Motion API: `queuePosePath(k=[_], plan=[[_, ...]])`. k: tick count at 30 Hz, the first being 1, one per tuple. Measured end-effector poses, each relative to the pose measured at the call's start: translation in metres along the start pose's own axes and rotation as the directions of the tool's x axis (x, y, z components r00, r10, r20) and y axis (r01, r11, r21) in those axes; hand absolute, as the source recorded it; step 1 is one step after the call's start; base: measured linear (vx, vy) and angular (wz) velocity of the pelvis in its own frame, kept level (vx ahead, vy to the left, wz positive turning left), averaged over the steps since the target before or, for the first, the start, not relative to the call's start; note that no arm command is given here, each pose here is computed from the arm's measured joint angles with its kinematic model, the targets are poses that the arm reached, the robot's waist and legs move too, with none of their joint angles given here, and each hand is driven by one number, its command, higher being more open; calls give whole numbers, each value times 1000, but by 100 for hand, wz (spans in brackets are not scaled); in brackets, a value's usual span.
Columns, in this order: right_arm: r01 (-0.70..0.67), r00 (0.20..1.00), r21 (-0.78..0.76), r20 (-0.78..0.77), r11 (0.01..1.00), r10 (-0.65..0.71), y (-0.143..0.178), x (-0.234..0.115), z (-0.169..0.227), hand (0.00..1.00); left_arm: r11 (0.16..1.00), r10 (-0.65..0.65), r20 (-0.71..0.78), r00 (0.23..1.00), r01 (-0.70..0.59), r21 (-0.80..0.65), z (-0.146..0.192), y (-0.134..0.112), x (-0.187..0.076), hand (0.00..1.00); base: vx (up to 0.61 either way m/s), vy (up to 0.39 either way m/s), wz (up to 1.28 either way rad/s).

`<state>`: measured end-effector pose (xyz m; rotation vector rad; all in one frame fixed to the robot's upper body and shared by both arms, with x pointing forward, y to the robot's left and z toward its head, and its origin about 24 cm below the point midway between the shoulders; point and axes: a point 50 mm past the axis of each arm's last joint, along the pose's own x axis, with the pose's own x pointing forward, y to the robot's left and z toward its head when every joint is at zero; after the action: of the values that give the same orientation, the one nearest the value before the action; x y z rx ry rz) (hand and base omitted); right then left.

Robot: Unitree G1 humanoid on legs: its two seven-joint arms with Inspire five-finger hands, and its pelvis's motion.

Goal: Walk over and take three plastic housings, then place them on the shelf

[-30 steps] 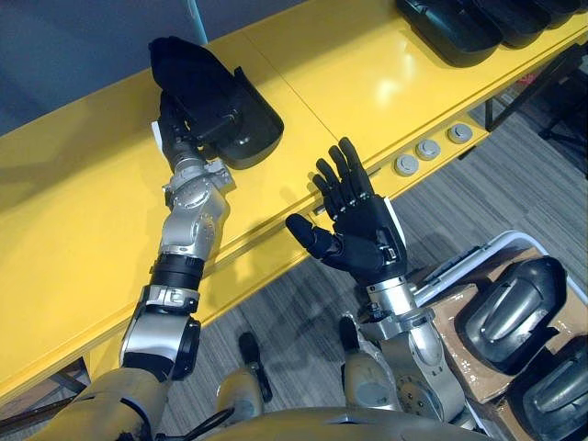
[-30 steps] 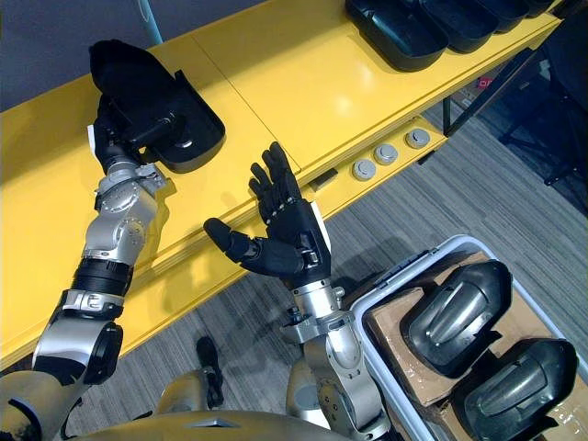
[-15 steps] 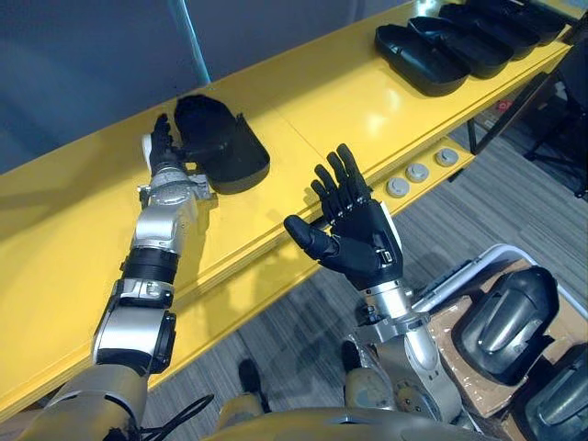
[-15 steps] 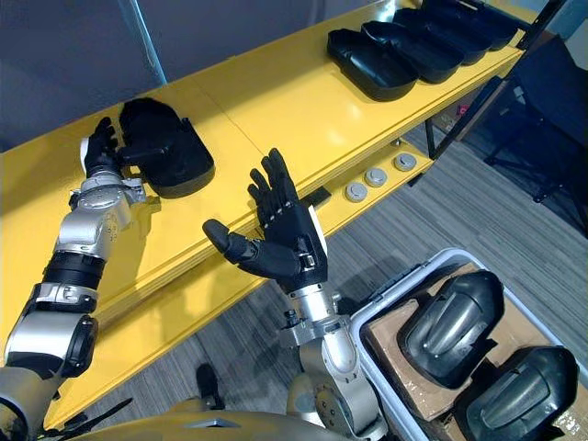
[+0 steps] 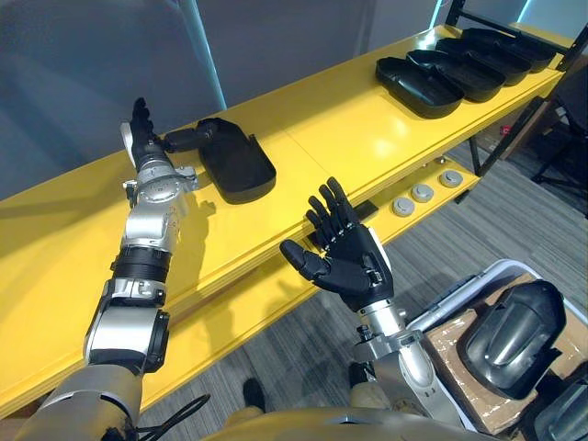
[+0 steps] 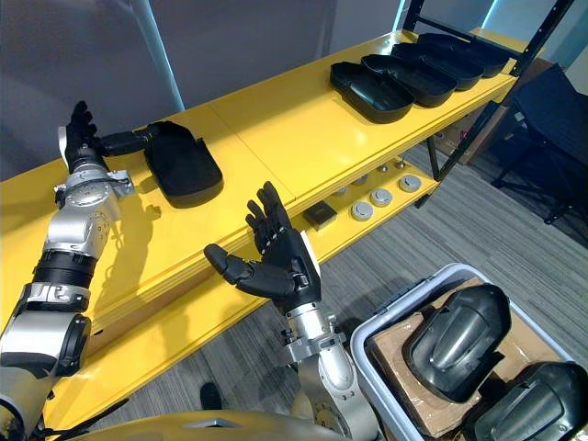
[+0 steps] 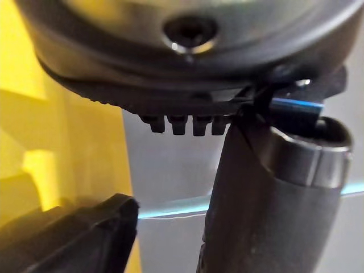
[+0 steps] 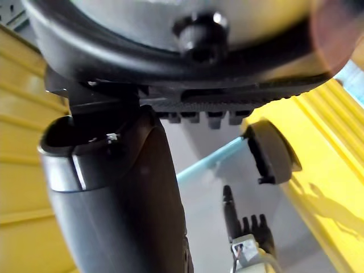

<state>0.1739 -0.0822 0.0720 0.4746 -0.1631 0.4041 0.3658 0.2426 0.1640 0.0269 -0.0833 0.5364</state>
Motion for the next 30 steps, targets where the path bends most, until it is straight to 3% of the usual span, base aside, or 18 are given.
queuePosePath(k=[4,6,7,8,11,13,18,22,30], plan=[[-17,1000,-48,10,999,18,2,2,1,100,993,20,199,980,4,-121,37,-5,-14,100,-5,-6,12],[-43,998,-86,38,995,47,4,9,6,100,976,31,370,929,52,-213,62,-3,-40,100,11,-6,4],[-43,998,-86,38,995,47,4,9,6,100,975,31,371,928,53,-214,62,-3,-40,100,19,-6,8],[-65,995,-117,68,991,74,6,18,12,100,959,27,440,898,101,-266,64,-1,-65,100,16,-12,23],[-104,982,-188,135,977,131,12,36,25,100,940,6,438,899,144,-309,37,6,-107,100,-7,-15,40],[-112,972,-234,175,966,156,9,53,34,100,939,-61,329,942,167,-302,0,9,-129,100,-62,-20,52],[-123,970,-301,163,946,178,1,86,34,100,944,-112,255,960,183,-274,-26,17,-142,100,-64,-11,38],[-153,975,-283,113,947,191,8,97,25,100,924,-73,391,918,210,-320,-12,27,-143,100,-29,-5,17],[-135,990,-332,-7,934,141,12,130,5,100,835,-26,660,751,380,-399,30,38,-164,100,-17,-16,10]])
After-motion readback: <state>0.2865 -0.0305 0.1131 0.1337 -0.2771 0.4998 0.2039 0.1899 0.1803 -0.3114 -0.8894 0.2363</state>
